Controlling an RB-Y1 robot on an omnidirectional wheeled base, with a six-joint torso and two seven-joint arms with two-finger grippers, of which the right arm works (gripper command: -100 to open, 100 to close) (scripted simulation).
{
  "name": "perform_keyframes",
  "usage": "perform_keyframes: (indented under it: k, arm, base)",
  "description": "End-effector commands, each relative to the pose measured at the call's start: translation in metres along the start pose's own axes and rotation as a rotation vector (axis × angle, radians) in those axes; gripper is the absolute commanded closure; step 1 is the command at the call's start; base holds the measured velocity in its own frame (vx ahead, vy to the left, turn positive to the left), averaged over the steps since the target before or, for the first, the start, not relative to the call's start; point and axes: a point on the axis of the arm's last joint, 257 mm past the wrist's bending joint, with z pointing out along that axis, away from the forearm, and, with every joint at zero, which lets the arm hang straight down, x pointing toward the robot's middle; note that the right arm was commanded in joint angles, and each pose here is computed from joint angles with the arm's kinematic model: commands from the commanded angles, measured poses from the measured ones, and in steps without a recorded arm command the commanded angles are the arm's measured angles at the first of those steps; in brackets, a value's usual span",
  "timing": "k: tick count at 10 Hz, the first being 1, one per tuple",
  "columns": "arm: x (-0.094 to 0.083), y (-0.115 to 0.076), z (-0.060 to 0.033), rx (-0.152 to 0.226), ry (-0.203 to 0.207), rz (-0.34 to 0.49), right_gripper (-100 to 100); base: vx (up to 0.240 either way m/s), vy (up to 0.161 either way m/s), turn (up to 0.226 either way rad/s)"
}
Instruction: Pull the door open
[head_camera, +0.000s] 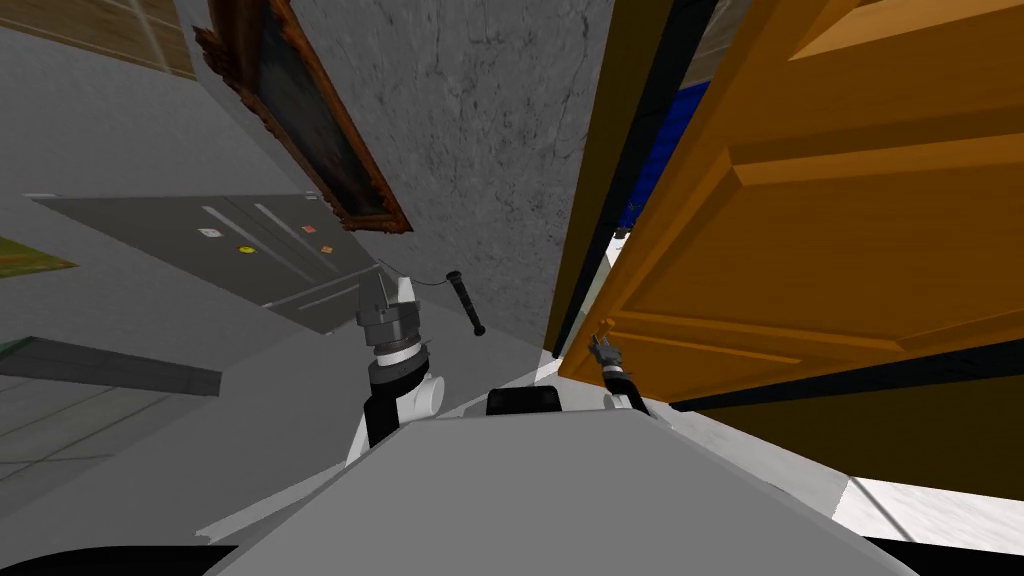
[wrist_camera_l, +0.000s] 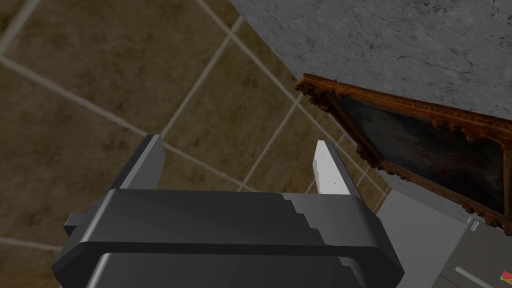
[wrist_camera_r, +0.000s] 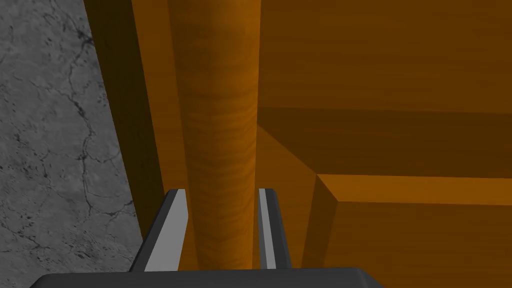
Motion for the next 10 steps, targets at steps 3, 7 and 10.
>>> perform_keyframes:
  k: [3,7,10]
  arm:
    - [-0.001,-0.004,-0.0134,0.058,-0.001,0.002,100]
    - [-0.002,-0.005,-0.0256,0.101,-0.004,0.001,100]
    - [-0.001,-0.006,-0.0391,0.147,0.000,0.001,100]
  base:
    - [-0.240,-0.033,0.106]
    - [-0.221,-0.024,0.101]
    - [-0.247,-0.077,0.151]
